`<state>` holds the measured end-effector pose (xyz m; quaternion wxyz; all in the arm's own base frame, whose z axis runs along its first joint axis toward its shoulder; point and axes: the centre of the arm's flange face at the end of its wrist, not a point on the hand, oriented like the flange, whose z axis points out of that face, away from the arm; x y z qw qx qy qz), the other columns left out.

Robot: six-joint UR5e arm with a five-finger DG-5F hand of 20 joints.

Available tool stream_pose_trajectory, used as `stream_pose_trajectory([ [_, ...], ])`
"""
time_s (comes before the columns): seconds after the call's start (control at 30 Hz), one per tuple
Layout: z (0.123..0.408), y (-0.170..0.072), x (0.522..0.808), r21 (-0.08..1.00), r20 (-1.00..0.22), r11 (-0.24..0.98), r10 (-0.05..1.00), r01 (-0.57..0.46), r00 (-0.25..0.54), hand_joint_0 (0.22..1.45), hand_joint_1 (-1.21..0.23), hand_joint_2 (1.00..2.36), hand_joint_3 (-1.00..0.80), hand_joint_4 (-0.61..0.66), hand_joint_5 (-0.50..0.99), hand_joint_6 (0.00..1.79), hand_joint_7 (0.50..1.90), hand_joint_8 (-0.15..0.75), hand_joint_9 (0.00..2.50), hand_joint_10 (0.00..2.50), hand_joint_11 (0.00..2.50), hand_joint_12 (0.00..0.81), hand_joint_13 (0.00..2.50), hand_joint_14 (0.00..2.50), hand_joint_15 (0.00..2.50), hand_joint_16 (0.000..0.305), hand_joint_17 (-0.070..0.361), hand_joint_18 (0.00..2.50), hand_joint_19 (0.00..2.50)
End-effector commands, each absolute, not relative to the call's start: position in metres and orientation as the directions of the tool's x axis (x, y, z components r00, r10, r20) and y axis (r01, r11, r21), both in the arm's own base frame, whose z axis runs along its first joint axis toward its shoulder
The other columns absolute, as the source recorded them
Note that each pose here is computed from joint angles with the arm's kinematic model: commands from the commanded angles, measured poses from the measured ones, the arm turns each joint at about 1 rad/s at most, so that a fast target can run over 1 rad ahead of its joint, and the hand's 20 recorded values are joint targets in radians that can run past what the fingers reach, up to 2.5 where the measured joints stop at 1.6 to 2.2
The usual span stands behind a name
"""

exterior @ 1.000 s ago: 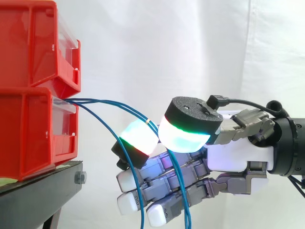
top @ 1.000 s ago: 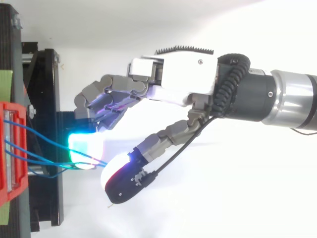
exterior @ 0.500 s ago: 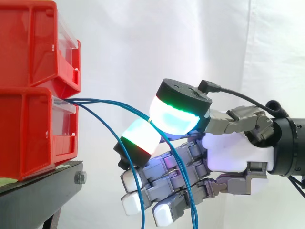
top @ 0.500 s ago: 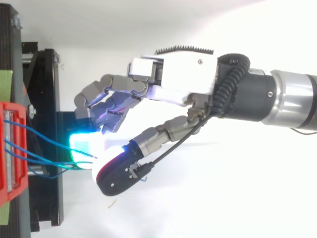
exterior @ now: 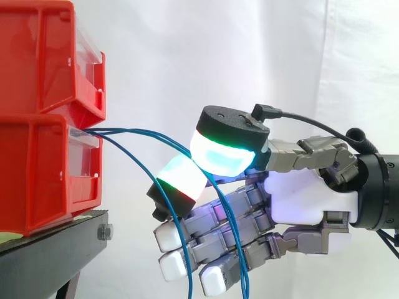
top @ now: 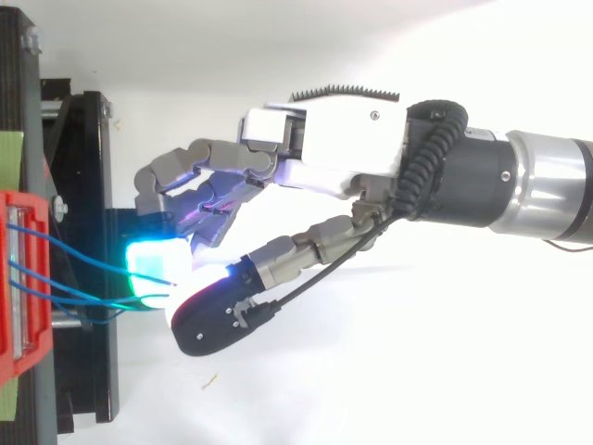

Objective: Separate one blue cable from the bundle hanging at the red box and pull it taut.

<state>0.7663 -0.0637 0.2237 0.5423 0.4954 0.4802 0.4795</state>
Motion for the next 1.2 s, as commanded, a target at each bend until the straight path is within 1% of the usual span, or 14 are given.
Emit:
stream_pose_trajectory([
  [0.0, 0.2238, -0.0637, 0.7665, 0.998, -0.046, 0.049, 0.996, -0.044, 0.079, 0.68, -0.63, 1.02, -0.12, 0.24, -0.12, 0.56, 1.28, 0.369, 0.73, 0.02, 0.68, 0.419, 0.72, 0.01, 0.45, 0.055, 0.123, 0.81, 0.44],
  [0.17, 0.2231, -0.0637, 0.7662, 0.998, -0.046, 0.050, 0.996, -0.043, 0.079, 0.67, -0.61, 1.02, -0.10, 0.23, -0.11, 0.53, 1.34, 0.374, 0.74, 0.01, 0.67, 0.424, 0.72, 0.02, 0.45, 0.056, 0.126, 0.81, 0.43],
  [0.4, 0.2238, -0.0637, 0.7665, 0.998, -0.046, 0.049, 0.996, -0.044, 0.079, 0.66, -0.59, 1.01, -0.11, 0.24, -0.11, 0.53, 1.33, 0.388, 0.75, 0.01, 0.65, 0.436, 0.71, 0.01, 0.45, 0.058, 0.131, 0.82, 0.42],
  [0.6, 0.2231, -0.0636, 0.7662, 0.998, -0.046, 0.050, 0.996, -0.043, 0.077, 0.65, -0.58, 1.01, -0.12, 0.24, -0.10, 0.50, 1.36, 0.390, 0.74, 0.01, 0.64, 0.441, 0.71, 0.01, 0.45, 0.059, 0.133, 0.81, 0.42],
  [0.73, 0.2242, -0.0636, 0.7661, 0.998, -0.046, 0.049, 0.996, -0.045, 0.077, 0.65, -0.58, 1.01, -0.13, 0.24, -0.11, 0.50, 1.32, 0.391, 0.73, 0.01, 0.63, 0.442, 0.71, 0.01, 0.45, 0.059, 0.134, 0.81, 0.42],
  [1.17, 0.2231, -0.0636, 0.7662, 0.998, -0.046, 0.050, 0.996, -0.043, 0.077, 0.64, -0.57, 1.01, -0.14, 0.26, -0.11, 0.50, 1.26, 0.390, 0.72, 0.01, 0.62, 0.445, 0.70, 0.01, 0.43, 0.060, 0.136, 0.80, 0.41],
])
